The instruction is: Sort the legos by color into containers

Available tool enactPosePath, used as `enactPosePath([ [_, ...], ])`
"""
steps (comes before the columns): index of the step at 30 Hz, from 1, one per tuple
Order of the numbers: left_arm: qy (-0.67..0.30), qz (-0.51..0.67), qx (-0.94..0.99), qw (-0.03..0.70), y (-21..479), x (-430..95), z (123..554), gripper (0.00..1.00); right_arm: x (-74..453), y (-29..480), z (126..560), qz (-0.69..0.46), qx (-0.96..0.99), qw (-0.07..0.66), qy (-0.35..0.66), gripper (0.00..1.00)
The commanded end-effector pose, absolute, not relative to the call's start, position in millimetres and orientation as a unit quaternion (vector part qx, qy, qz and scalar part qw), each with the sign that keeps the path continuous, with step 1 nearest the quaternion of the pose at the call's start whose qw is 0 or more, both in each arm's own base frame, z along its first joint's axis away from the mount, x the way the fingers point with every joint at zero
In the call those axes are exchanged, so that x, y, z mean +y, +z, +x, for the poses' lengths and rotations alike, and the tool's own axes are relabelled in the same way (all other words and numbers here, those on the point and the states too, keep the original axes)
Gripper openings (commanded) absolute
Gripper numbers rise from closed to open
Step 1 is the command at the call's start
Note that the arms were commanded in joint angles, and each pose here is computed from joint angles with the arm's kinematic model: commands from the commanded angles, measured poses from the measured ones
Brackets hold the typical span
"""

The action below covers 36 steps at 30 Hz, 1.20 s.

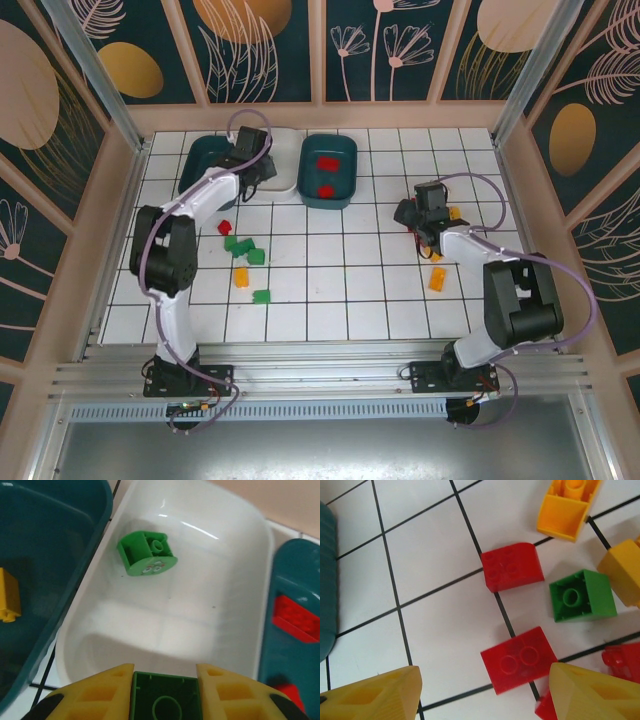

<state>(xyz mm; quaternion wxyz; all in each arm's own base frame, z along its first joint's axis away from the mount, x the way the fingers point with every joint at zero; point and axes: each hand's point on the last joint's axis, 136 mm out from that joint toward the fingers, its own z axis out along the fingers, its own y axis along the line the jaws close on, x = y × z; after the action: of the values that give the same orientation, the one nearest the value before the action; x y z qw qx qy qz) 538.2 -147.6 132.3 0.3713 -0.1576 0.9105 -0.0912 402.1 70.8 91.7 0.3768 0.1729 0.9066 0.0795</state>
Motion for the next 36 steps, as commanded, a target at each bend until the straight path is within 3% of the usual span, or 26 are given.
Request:
enactPosePath([
  [1,-0.097,-0.136,0.916,0.364,139.4,-151.8,557.9,0.21,65.9,92.9,413.4,0.165,0.909,0.376,0.064,0.71],
  [3,-0.095,-0.133,0.916,0.367,139.9,-152.0,567.8,0.36,59.4,88.9,415.2,0.17,0.912,0.371,0.048,0.75],
  [7,-0.114,-0.124,0.912,0.375,151.9,-157.9,571.2,0.77,48.4,80.8,419.3,0.181,0.916,0.356,0.036,0.77],
  [10,-0.155,-0.12,0.903,0.383,164.6,-165.2,556.3,0.91,52.9,72.1,422.8,0.168,0.924,0.34,0.041,0.76],
  [19,-0.282,-0.125,0.871,0.383,176.0,-171.3,458.9,0.97,68.5,37.1,422.7,0.098,0.949,0.297,0.022,0.77],
  [24,-0.288,-0.122,0.869,0.384,179.1,-163.9,420.0,0.97,76.5,26.0,422.4,0.071,0.956,0.285,-0.015,0.76],
  [27,-0.285,-0.125,0.868,0.386,178.7,-157.1,402.3,0.97,79.7,21.3,421.9,0.067,0.957,0.281,-0.03,0.67],
  [32,-0.277,-0.129,0.866,0.396,186.2,-146.2,383.3,0.97,82.8,27.7,424.0,0.074,0.953,0.292,-0.025,0.43],
  [36,-0.28,-0.13,0.862,0.402,194.0,-141.4,370.0,0.97,97.9,52.5,427.9,0.069,0.944,0.322,-0.004,0.36],
])
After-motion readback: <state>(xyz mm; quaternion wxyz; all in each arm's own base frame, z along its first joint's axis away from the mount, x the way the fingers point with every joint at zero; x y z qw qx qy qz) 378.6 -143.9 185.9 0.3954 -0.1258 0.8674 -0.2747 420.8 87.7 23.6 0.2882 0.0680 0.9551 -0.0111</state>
